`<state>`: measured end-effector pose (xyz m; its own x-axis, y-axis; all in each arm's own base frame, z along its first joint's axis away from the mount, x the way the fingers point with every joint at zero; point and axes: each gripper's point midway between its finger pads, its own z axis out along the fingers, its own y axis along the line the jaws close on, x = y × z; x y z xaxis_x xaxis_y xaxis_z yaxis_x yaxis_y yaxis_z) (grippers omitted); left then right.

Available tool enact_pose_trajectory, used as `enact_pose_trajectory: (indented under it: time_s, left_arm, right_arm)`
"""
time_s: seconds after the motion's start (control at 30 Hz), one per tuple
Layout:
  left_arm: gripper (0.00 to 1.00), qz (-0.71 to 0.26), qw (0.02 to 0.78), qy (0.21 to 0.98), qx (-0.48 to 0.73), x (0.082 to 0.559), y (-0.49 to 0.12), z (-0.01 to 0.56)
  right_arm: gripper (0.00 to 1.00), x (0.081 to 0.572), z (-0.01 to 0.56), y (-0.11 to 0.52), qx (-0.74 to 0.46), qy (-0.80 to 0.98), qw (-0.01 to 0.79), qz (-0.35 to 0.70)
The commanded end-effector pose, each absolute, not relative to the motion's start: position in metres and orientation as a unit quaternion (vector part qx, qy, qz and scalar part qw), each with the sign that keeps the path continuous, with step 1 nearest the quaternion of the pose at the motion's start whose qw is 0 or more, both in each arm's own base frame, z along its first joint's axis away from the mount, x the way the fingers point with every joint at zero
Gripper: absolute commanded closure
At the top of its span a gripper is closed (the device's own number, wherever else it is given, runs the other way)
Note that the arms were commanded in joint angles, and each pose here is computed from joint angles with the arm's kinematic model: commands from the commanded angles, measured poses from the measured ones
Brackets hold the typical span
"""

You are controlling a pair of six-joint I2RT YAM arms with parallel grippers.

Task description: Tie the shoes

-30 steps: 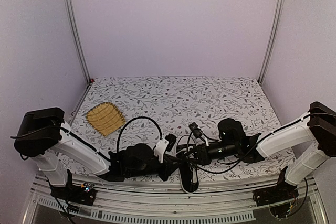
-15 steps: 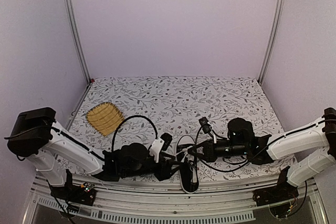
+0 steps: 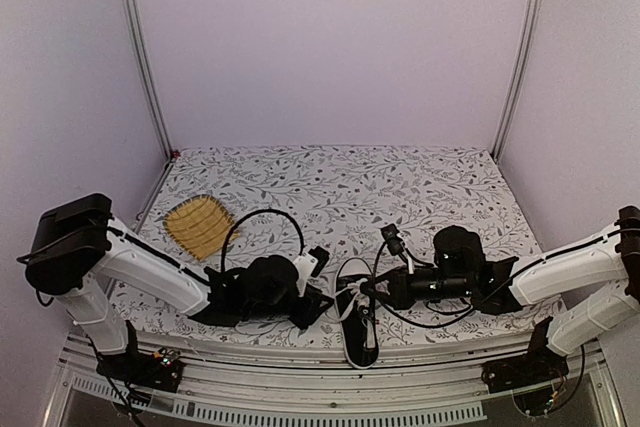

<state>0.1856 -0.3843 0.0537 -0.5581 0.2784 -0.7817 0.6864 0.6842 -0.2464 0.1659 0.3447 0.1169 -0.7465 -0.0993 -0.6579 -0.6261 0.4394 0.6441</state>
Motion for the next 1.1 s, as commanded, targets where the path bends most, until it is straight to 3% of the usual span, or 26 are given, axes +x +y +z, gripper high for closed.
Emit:
enact_pose_trajectory:
  time_s: [0.0,0.37,0.47,0.57,0.6,0.9,1.07]
  left_arm:
    - [0.65,-0.211,0.356,0.849,0.328,0.191,-0.375,0.031]
    - [0.67,-0.117,0.363,0.860,0.340,0.211,-0.364,0.007]
    - [0.76,-0.081,0.366,0.864,0.337,0.219,-0.358,0.002]
    - [0.91,-0.074,0.369,0.863,0.338,0.220,-0.358,0.000]
    - [1.00,-0.082,0.370,0.861,0.340,0.219,-0.360,0.001]
    - [1.00,-0.215,0.371,0.848,0.313,0.195,-0.374,0.060]
    - [1.00,-0.316,0.296,0.843,0.318,0.156,-0.383,0.084]
  right_arm:
    - [0.98,0.165,0.122,0.345,-0.226,0.799,0.281,0.482]
    - [0.98,0.164,0.123,0.346,-0.228,0.797,0.280,0.485]
    - [0.98,0.164,0.123,0.346,-0.228,0.797,0.279,0.485]
    - [0.98,0.165,0.123,0.347,-0.226,0.798,0.280,0.484]
    - [0.98,0.166,0.123,0.347,-0.225,0.798,0.281,0.483]
    - [0.98,0.173,0.122,0.351,-0.216,0.807,0.280,0.473]
    - [0.98,0.182,0.118,0.352,-0.198,0.821,0.278,0.457]
